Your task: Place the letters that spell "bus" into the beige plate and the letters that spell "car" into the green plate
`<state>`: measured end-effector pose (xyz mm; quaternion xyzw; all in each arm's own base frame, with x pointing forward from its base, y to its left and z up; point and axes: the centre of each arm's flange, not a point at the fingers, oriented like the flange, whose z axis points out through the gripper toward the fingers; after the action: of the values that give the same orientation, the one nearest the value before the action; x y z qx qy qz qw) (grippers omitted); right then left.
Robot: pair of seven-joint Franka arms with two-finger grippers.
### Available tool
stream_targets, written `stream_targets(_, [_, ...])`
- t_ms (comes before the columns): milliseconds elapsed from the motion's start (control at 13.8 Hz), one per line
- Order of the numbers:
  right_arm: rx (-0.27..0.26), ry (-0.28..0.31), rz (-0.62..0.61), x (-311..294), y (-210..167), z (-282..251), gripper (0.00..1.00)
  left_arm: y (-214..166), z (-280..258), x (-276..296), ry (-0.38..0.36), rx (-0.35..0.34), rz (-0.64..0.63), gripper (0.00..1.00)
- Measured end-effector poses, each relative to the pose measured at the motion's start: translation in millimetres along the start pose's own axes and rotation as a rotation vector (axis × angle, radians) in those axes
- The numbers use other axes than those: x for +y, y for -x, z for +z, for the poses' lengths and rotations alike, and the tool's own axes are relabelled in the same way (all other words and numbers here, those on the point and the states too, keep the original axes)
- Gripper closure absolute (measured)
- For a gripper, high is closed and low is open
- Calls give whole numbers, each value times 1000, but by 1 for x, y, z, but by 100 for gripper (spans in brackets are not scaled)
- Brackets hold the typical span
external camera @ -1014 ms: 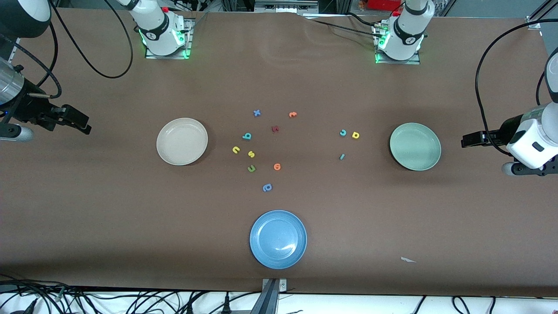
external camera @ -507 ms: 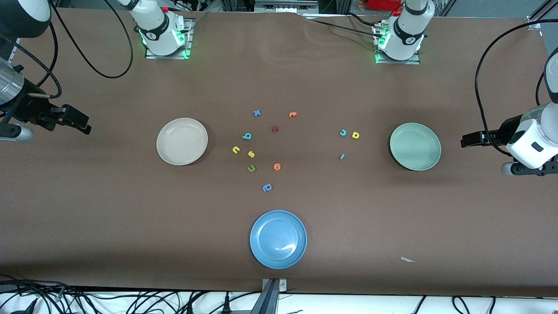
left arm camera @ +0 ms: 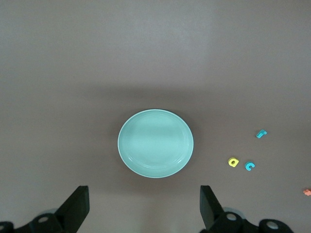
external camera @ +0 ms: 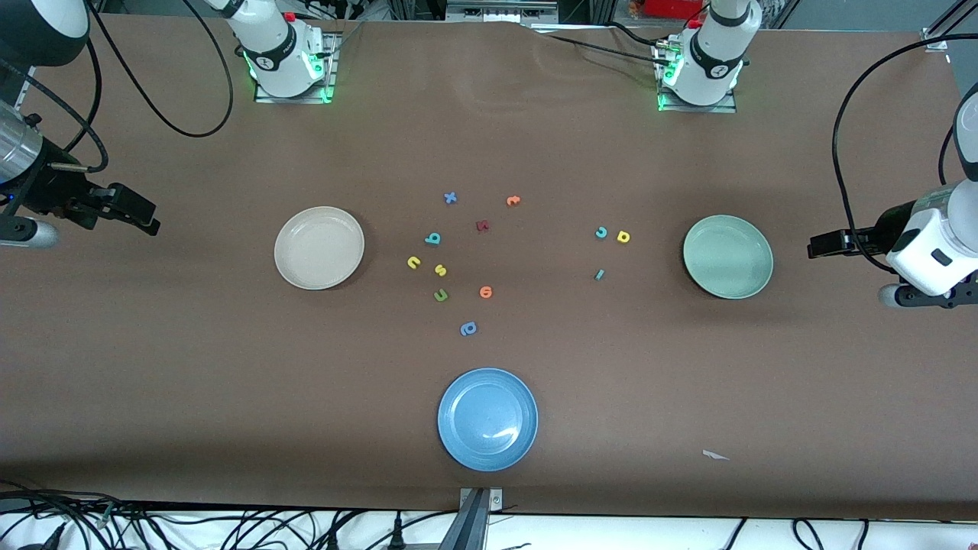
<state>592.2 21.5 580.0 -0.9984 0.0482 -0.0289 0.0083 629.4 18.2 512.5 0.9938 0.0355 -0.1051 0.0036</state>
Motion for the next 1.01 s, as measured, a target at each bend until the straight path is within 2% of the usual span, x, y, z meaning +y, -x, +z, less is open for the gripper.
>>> stream_targets(1014, [-4,1,-10,0,0,0,0,0,0,0,0,0,0,0])
